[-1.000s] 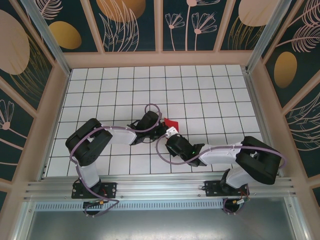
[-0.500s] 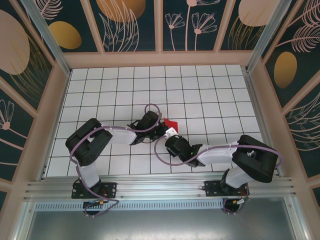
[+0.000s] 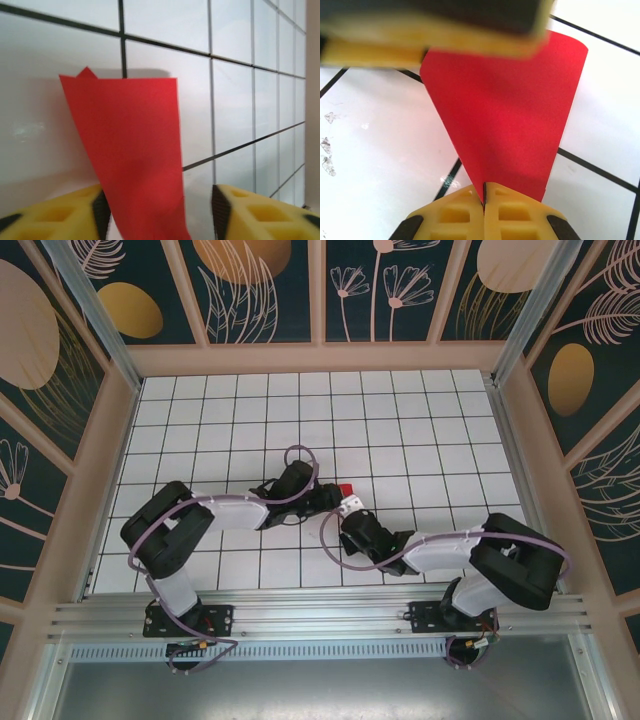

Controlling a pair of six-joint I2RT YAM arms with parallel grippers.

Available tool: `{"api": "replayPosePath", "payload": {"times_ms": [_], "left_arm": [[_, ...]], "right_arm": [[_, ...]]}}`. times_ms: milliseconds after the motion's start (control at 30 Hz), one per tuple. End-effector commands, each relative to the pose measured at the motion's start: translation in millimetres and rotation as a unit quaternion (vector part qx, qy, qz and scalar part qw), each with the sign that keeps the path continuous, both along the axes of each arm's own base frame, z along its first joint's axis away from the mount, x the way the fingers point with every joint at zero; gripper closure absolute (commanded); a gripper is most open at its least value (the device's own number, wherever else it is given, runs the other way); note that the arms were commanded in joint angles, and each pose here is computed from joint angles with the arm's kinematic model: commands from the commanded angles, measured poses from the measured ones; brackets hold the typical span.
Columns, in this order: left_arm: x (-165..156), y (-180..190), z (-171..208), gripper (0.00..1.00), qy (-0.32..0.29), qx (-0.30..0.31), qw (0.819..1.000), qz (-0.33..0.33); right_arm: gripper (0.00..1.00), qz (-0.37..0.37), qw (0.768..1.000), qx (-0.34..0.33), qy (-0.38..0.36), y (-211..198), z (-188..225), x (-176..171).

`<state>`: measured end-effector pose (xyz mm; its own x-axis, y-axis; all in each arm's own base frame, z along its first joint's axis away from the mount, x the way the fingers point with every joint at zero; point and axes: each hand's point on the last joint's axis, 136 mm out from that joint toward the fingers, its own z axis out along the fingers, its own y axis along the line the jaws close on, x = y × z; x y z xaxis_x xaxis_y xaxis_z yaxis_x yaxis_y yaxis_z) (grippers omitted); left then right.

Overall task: Fold a paper plane with a square sheet of paper (pick it up from the middle)
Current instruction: Fold the wing for the fifth time at the center of the table.

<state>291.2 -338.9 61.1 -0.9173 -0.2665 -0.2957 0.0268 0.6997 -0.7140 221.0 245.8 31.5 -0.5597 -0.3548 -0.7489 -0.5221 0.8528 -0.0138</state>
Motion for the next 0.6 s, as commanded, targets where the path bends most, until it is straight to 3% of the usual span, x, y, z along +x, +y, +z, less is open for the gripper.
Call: {"api": "replayPosePath", "payload": {"times_ms": [0,200,433,567], "left_arm": [[6,12,25,0.39,-0.033,-0.005,0.999,0.022],[4,22,42,0.42,-0.065,-0.022,0.997,0.036],[-5,9,42,0.52,-0.064,-0.060,0.996,0.000],[-7,0,42,0.53,-0.057,-0.078,0.995,-0.016]], "right_arm": [[0.98,0.002,0.995,0.099,0.019,9,14,-1],[0.98,-0.016,0.979,0.195,0.063,-1,21,3],[0.97,-0.020,0.965,0.243,0.097,-4,19,-4],[0.97,-0.023,0.960,0.249,0.122,-4,12,-6]]}}
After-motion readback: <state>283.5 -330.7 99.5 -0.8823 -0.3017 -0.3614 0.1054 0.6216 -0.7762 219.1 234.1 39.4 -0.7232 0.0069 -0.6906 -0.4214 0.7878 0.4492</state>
